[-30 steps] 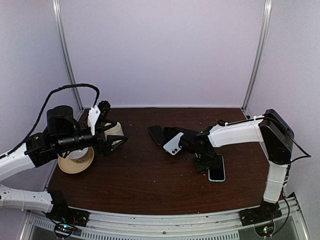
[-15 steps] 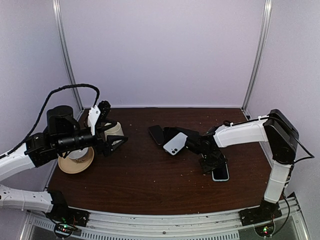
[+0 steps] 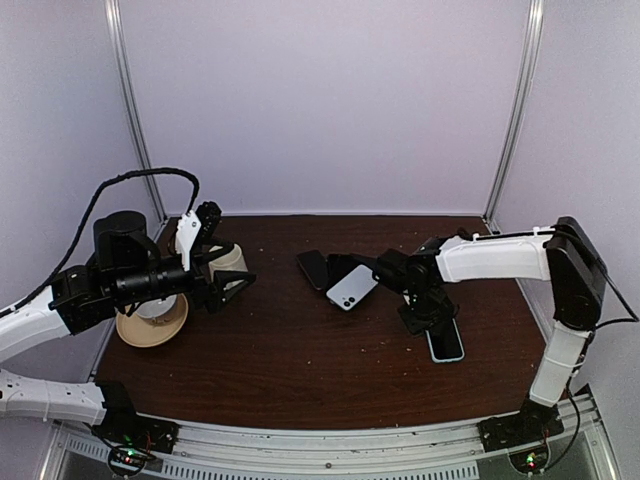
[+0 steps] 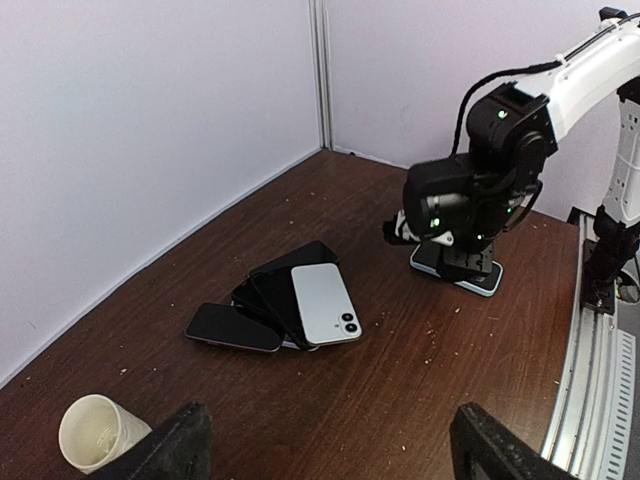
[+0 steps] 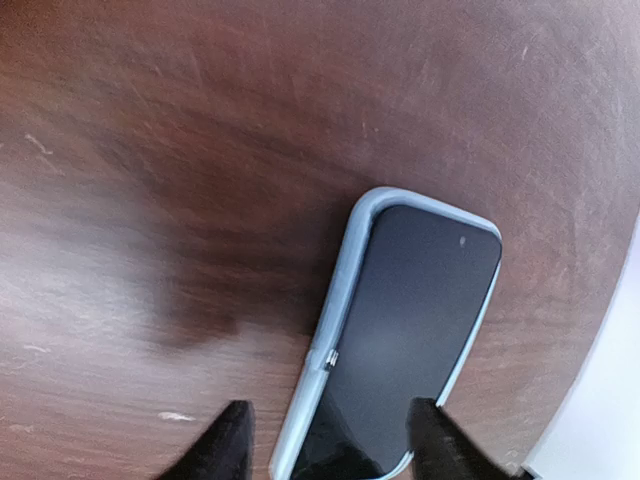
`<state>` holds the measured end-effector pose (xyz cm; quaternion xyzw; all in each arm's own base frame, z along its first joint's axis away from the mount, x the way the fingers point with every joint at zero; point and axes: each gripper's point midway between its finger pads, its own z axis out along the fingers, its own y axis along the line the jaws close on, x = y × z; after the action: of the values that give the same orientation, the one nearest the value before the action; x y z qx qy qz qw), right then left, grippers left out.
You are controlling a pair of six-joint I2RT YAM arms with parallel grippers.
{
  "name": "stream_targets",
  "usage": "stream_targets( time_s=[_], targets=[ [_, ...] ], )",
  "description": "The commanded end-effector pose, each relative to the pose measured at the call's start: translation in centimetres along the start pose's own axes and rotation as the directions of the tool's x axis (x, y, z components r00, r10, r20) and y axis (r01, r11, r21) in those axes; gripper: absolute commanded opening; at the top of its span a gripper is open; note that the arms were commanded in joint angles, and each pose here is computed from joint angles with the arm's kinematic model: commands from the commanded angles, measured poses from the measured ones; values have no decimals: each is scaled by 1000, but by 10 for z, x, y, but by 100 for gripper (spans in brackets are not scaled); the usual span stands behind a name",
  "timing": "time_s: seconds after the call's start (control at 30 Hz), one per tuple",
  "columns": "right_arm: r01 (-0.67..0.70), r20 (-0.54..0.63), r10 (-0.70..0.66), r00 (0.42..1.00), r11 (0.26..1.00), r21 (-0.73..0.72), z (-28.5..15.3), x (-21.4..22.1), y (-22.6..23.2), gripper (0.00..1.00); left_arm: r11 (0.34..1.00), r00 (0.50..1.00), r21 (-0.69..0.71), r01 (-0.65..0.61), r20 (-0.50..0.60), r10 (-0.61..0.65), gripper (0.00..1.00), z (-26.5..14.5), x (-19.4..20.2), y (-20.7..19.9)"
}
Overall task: Put the phone into the phone case
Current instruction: Adjust the phone with the phone case at the center of the board, then pick up the phone from the phone case.
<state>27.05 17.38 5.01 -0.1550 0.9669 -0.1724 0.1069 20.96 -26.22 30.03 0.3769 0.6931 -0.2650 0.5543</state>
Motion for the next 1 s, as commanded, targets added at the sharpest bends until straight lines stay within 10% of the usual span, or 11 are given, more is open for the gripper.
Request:
stream_targets(
  time_s=[0.0,0.13,0.43,0.97],
  targets=[
    [-21,279,130,952,932,-362,-86,-64,28,67,1000,999,-13,-20,37,21,86,-2,-12,3],
    [-24,373,444,815,669,-743,-151,-117,67,88,1000,999,-13,-20,29,20,86,1,-10,3],
    [-288,114,741,662,392,-874,-104,-167,63,89,1000,999,-8,-24,28,24,98,2,-6,2],
    [-409,-34,759,650,312,-857,-33,-159,63,83,999,999,9,-46,-24,46,97,14,8,1]
  ],
)
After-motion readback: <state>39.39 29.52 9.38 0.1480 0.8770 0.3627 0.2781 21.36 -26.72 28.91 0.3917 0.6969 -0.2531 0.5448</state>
